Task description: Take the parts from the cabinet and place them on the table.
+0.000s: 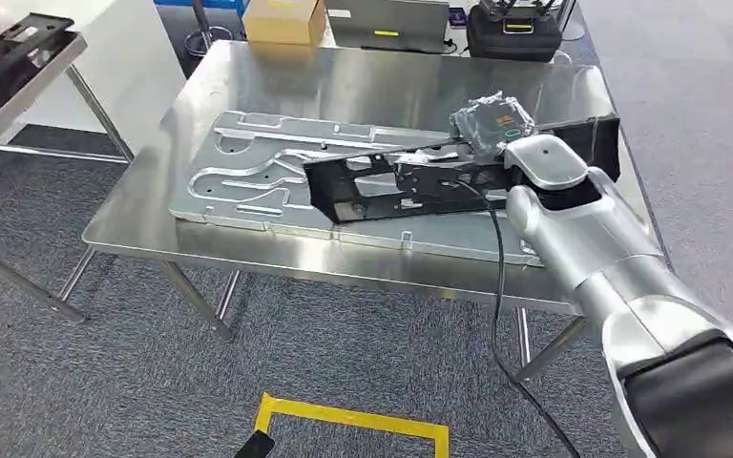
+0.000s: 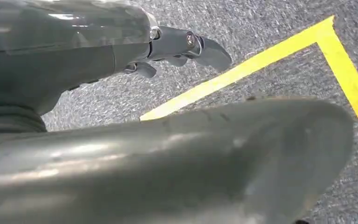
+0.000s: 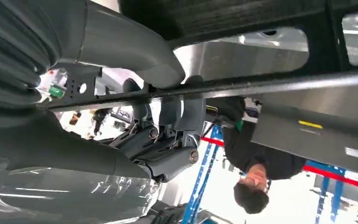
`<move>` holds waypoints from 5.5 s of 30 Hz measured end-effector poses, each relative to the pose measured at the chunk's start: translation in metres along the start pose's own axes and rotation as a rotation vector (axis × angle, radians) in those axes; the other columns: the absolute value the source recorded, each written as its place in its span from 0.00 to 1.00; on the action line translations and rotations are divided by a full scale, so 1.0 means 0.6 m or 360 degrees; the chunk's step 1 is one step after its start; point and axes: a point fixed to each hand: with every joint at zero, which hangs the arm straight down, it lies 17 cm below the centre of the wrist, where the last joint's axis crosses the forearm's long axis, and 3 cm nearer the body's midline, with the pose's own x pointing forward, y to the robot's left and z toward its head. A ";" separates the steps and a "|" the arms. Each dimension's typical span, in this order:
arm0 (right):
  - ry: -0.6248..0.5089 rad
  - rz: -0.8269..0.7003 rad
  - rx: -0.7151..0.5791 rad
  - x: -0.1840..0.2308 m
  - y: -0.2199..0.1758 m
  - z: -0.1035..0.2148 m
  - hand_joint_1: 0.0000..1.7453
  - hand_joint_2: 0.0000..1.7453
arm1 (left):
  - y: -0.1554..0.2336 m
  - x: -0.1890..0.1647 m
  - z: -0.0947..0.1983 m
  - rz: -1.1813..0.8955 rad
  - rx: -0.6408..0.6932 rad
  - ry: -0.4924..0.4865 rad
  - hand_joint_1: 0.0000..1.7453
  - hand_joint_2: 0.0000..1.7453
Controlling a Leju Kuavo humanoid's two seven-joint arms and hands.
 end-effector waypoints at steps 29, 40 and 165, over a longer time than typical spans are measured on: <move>0.0036 0.0081 -0.0144 -0.040 -0.126 -0.017 1.00 1.00 | 0.006 -0.035 0.002 -0.0008 -0.0011 0.0115 0.00 0.00; 0.0078 0.0128 -0.0087 -0.112 -0.175 -0.007 1.00 1.00 | 0.015 -0.034 0.001 -0.0069 0.0031 0.0083 0.00 0.00; 0.0118 0.0071 0.0103 -0.157 0.027 0.038 0.00 0.00 | 0.003 0.025 -0.002 0.0099 0.0015 -0.0079 0.00 0.00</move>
